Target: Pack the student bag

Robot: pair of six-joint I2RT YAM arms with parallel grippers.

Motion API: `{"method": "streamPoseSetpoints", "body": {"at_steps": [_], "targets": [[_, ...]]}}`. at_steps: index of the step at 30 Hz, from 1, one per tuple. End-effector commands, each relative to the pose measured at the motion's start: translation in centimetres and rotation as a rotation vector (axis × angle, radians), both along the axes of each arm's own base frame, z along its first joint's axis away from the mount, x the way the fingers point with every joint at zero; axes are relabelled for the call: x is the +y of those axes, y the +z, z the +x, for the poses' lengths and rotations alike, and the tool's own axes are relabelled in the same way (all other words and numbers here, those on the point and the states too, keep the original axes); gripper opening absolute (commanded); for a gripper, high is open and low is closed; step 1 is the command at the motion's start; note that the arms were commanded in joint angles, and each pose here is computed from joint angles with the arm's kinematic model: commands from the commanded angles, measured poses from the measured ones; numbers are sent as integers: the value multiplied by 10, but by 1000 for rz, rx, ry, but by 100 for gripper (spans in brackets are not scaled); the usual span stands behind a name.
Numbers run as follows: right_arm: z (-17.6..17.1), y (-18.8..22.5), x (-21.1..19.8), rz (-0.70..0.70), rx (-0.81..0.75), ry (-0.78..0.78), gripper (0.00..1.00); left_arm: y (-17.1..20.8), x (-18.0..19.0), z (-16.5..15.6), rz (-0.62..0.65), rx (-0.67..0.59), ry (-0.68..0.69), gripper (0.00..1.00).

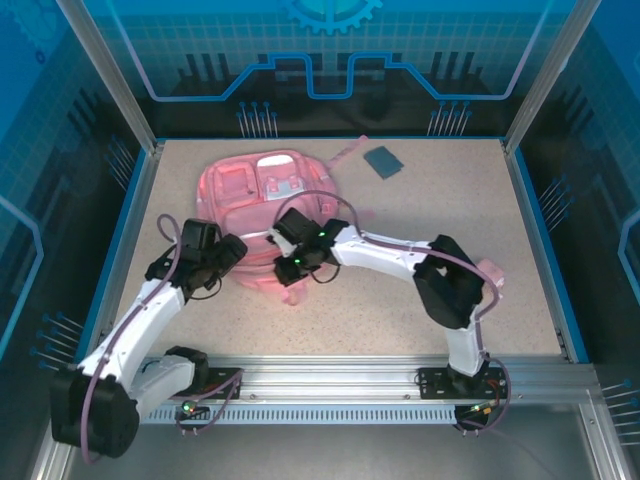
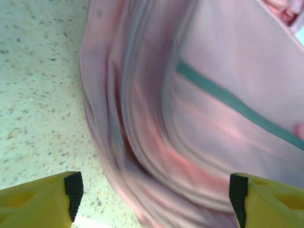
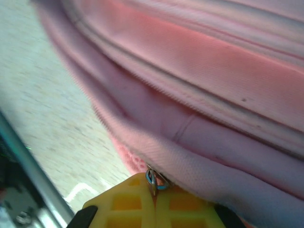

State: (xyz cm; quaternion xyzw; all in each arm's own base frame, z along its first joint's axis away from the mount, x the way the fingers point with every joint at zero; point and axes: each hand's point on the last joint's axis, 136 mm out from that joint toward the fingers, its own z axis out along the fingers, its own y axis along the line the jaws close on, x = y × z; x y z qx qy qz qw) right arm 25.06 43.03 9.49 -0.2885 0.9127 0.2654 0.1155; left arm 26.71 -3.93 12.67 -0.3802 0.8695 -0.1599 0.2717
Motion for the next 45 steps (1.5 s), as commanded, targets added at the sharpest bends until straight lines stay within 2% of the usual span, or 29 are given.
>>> {"method": "streamPoseSetpoints", "body": {"at_steps": [1,5,10,13,17,25,28,34,39,42,45], "targets": [[3,31,53,178,14,38,0,7,13,-29,30,61,34,87],[12,35,70,218,19,30,0,11,16,-34,-8,54,70,86],[10,39,67,228,29,40,0,2,5,-24,-119,31,80,73],[2,41,64,242,40,52,0,-4,-4,-15,-200,12,101,69],[-7,38,59,246,57,60,0,-14,-12,-7,-266,19,119,67],[-22,37,57,231,43,104,0,-35,-15,2,-291,44,139,67],[-24,33,54,212,36,103,0,-43,-16,2,-295,61,137,64],[-19,26,37,141,-11,66,0,-54,-11,-1,-255,80,140,36],[-2,13,0,12,-83,-18,0,-50,-7,1,-208,71,113,9],[12,10,-32,-41,-117,-89,0,-43,-2,-1,-164,66,95,0],[29,5,-70,-104,-149,-162,0,-37,3,-4,-132,58,86,0]]}}
